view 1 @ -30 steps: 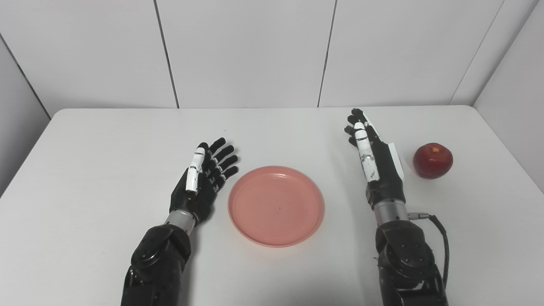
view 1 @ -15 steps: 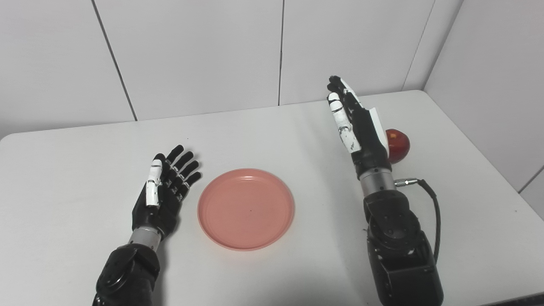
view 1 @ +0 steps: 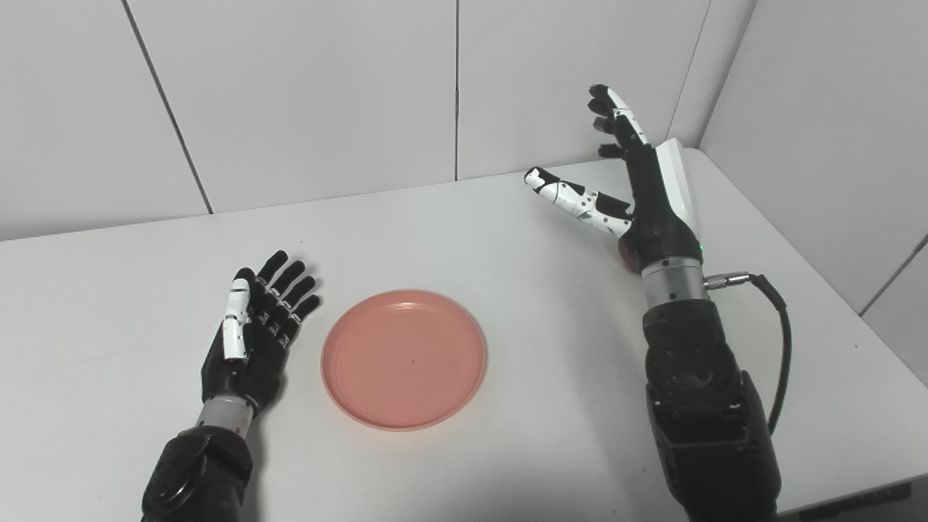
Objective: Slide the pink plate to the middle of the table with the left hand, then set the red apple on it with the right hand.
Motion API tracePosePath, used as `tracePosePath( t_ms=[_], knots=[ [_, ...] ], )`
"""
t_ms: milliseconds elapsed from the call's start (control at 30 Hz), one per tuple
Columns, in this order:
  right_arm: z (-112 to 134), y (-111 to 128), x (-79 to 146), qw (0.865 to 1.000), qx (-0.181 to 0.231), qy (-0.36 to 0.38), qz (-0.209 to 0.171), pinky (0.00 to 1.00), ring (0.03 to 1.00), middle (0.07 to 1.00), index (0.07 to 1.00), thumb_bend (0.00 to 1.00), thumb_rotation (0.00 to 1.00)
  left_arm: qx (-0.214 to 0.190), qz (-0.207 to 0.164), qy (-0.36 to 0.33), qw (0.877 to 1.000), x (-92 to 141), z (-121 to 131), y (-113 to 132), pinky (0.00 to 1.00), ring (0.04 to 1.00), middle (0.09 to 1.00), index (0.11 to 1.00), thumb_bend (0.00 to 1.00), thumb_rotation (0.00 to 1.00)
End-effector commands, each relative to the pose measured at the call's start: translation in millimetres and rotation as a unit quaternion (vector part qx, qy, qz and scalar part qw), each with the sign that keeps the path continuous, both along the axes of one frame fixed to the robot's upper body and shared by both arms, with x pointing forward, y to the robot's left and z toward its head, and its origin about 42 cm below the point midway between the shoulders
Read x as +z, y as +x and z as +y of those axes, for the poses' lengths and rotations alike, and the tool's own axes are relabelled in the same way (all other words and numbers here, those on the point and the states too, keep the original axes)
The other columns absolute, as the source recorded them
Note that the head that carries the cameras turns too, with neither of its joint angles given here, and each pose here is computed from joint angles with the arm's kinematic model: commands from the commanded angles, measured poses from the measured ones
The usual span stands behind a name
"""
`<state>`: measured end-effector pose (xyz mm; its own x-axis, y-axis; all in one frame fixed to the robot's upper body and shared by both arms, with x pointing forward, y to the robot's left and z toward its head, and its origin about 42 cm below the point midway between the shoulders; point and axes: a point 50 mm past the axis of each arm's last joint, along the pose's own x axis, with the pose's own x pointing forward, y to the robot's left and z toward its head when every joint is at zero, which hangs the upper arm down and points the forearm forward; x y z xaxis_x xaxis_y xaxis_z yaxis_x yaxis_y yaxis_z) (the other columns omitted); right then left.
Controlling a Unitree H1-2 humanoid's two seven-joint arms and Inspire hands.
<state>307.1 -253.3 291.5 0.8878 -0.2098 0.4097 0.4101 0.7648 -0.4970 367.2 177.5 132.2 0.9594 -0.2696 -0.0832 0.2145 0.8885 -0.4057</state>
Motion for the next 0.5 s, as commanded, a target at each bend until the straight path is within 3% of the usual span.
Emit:
tracePosePath(
  t_ms=[0, 333, 467],
  knots=[
    [-6.4, -0.7, 19.6, 0.999, -0.011, -0.021, -0.035, 0.80, 0.874, 0.899, 0.929, 0.84, 0.48, 0.003, 0.013, 0.003, 1.000, -7.0, 2.9, 0.6, 0.86, 0.872, 0.878, 0.865, 0.36, 1.00],
    [-31.1, -4.7, 18.8, 0.997, -0.051, -0.059, -0.021, 0.84, 0.921, 0.949, 0.988, 0.94, 0.50, 0.003, 0.015, -0.004, 1.000, -10.9, 5.2, -0.2, 0.86, 0.870, 0.878, 0.866, 0.37, 1.00],
    [-41.2, -5.7, 17.0, 0.994, -0.078, -0.078, -0.012, 0.77, 0.915, 0.962, 1.000, 0.98, 0.53, 0.001, 0.015, -0.006, 1.000, -12.0, 6.6, -0.2, 0.87, 0.870, 0.879, 0.869, 0.37, 1.00]
  ],
)
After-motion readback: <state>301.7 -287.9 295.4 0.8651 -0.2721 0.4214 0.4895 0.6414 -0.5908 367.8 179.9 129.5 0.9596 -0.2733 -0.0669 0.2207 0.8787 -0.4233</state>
